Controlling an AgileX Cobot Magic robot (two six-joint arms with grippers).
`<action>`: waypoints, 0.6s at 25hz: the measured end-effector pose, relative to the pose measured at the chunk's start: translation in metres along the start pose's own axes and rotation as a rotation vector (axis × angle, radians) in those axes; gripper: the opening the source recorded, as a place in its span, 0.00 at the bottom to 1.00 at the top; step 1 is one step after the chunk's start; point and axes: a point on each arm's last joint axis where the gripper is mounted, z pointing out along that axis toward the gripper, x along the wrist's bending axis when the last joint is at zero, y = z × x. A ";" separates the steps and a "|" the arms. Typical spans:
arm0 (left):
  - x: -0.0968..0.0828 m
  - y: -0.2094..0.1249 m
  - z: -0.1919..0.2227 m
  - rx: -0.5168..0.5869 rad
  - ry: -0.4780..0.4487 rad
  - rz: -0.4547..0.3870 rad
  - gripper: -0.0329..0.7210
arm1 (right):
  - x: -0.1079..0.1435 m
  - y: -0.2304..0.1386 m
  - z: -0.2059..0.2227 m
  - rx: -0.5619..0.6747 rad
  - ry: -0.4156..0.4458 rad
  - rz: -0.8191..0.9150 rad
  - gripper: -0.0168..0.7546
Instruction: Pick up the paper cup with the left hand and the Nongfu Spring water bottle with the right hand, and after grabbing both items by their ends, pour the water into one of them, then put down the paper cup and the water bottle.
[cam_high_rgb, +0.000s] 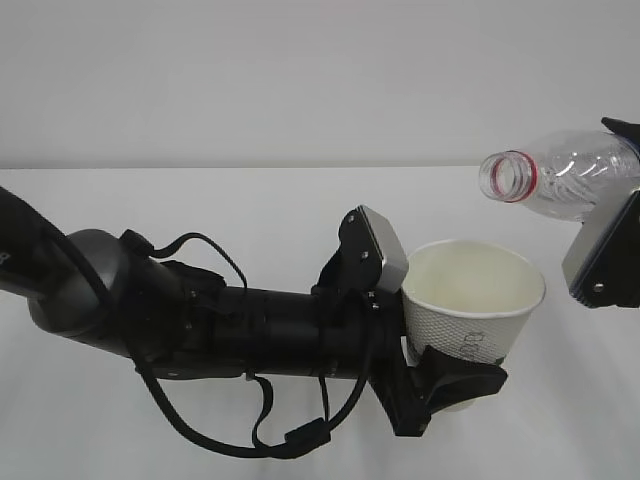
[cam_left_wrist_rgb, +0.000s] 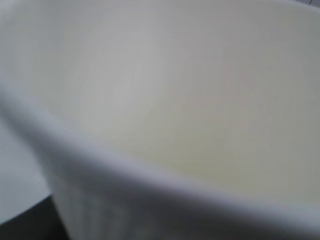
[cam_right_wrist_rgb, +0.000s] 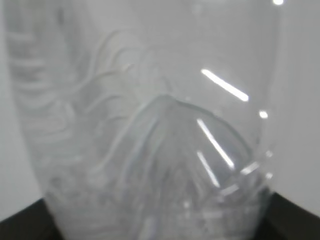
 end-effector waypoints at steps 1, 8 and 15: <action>0.000 0.000 0.000 0.000 0.000 0.000 0.72 | 0.000 0.000 0.000 0.000 0.000 -0.004 0.66; 0.000 0.000 0.000 0.000 0.000 0.000 0.72 | 0.000 0.000 0.000 0.000 -0.002 -0.038 0.66; 0.000 0.000 0.000 0.000 0.000 0.000 0.72 | 0.000 0.000 0.000 -0.001 -0.004 -0.077 0.66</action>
